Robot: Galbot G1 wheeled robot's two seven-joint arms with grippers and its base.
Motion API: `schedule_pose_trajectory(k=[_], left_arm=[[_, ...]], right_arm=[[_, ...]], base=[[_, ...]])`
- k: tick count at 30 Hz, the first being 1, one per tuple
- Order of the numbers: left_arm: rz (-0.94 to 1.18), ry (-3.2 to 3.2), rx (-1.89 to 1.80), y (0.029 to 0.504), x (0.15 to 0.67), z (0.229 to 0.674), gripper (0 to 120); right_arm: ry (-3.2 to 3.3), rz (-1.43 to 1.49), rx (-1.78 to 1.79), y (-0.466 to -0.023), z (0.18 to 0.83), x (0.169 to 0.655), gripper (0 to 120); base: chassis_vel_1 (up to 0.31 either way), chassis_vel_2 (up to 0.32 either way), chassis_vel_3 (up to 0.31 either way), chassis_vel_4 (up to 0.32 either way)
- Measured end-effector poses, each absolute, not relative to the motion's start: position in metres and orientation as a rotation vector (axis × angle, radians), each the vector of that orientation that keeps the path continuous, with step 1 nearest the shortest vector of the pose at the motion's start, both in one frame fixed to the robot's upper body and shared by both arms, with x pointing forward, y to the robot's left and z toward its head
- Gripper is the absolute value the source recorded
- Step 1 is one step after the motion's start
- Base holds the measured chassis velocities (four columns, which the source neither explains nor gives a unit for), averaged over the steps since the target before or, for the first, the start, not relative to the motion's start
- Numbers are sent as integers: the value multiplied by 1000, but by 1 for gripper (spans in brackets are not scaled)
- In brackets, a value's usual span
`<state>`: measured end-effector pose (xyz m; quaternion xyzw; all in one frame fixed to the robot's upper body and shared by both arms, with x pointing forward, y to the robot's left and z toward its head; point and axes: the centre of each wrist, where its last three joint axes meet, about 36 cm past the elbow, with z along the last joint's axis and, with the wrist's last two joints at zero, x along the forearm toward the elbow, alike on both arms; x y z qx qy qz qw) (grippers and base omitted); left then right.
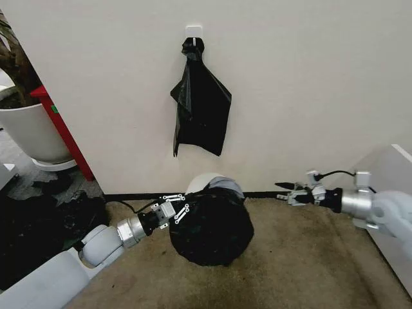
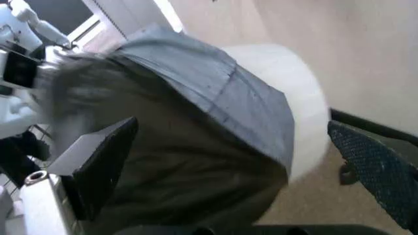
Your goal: Place the garbage bag over the trash bin.
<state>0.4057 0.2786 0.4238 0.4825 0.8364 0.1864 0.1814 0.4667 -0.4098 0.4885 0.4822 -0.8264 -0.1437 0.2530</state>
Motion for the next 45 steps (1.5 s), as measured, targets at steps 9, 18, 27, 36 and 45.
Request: schedule_pose_trajectory(k=[9, 18, 27, 36, 45], left_arm=[[498, 2360, 1393, 271, 399, 430, 5], [486, 2344, 1403, 268, 396, 436, 5], [470, 2320, 1434, 262, 390, 442, 5], [454, 2305, 1447, 257, 386, 446, 5], [426, 2325, 1450, 256, 380, 445, 5]], right_arm=[[-2212, -383, 1345, -388, 486, 483, 100], [-2208, -359, 1322, -385, 476, 489, 100], [-2231, -340, 1298, -384, 474, 508, 100], [-2259, -333, 1236, -377, 464, 527, 100], [-2284, -328, 1203, -375, 460, 540, 100]], base=[[0, 0, 0, 0], [0, 0, 0, 0], [0, 0, 0, 0], [0, 0, 0, 0], [0, 0, 0, 0]])
